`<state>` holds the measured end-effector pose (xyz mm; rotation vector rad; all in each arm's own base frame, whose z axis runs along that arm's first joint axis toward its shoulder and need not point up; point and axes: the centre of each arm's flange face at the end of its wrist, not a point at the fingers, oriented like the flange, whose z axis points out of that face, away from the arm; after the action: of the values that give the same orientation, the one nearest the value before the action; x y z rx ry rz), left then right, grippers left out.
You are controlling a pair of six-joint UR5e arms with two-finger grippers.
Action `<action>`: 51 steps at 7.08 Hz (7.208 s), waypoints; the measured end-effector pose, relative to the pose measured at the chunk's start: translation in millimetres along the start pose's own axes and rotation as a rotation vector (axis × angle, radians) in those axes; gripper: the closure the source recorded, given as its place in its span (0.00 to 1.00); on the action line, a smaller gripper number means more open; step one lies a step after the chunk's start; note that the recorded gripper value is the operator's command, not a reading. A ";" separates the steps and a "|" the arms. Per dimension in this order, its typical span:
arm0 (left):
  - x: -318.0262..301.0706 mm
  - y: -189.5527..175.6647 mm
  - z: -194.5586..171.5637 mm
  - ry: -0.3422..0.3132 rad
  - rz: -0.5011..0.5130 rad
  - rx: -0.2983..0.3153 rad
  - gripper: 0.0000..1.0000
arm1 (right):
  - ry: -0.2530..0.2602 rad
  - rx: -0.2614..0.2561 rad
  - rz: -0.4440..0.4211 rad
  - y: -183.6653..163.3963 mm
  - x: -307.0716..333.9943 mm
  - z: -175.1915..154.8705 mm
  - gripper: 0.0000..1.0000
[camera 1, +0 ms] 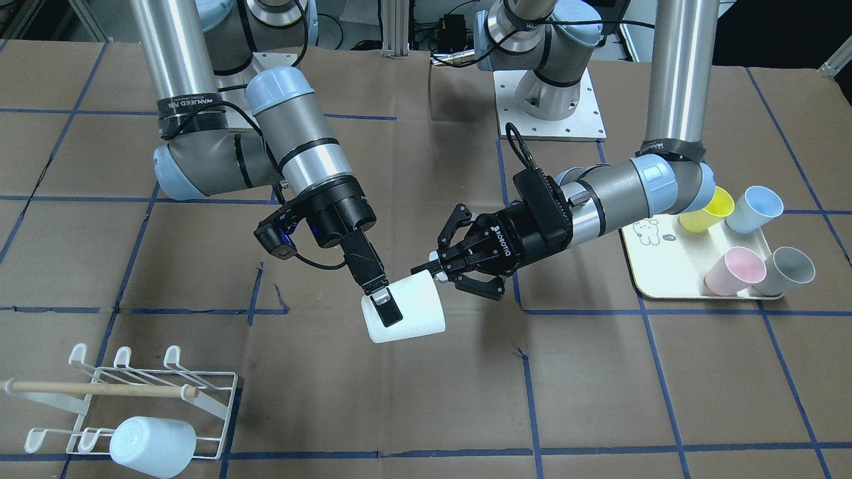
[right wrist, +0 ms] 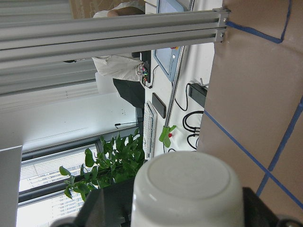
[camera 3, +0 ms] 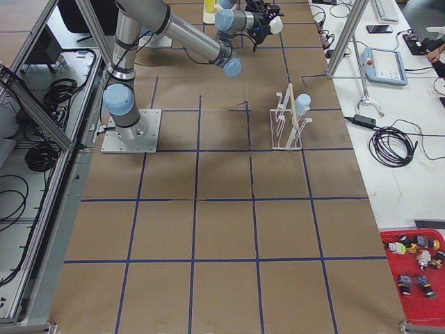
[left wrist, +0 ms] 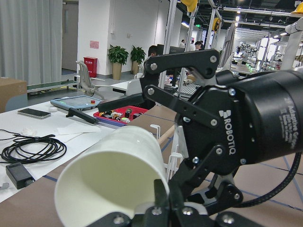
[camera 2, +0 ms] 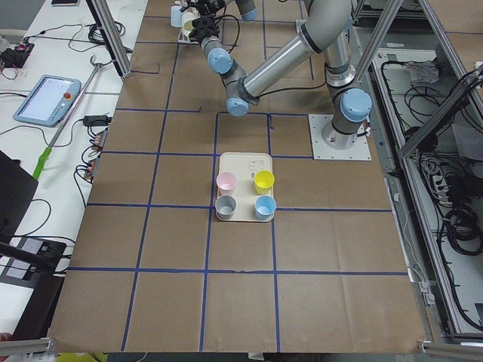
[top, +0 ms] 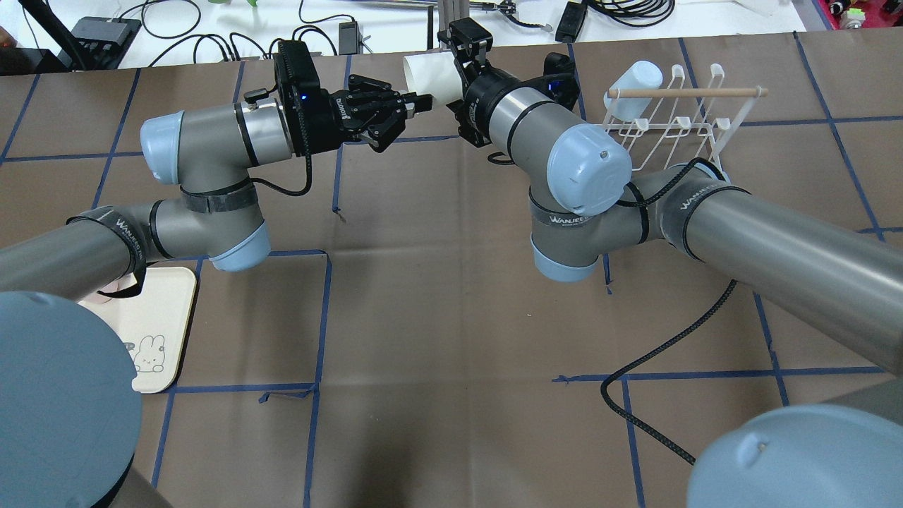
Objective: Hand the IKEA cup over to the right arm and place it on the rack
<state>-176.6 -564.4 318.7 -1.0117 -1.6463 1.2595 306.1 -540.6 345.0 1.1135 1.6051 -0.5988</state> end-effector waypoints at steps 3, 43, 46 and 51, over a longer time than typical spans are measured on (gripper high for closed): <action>-0.1 -0.3 -0.1 -0.001 0.001 0.000 0.90 | 0.010 -0.003 0.001 -0.2 5.1 4.0 0.21; 44.1 -140.0 -68.4 -0.957 -0.840 -1.119 0.00 | 0.396 0.324 -1.561 -392.4 42.5 -54.4 0.01; 41.6 -142.4 -79.6 -0.911 -0.815 -1.113 0.00 | 0.399 0.323 -1.548 -392.3 44.8 -54.0 0.00; 39.4 -138.9 -82.4 -0.886 -0.809 -1.120 0.00 | 0.356 0.412 -1.616 -381.0 -30.1 -77.1 0.00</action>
<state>-130.3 -526.0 473.6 -0.1363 -3.1400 0.0845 -66.0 -657.0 341.2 -0.1205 2.5828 -1.8702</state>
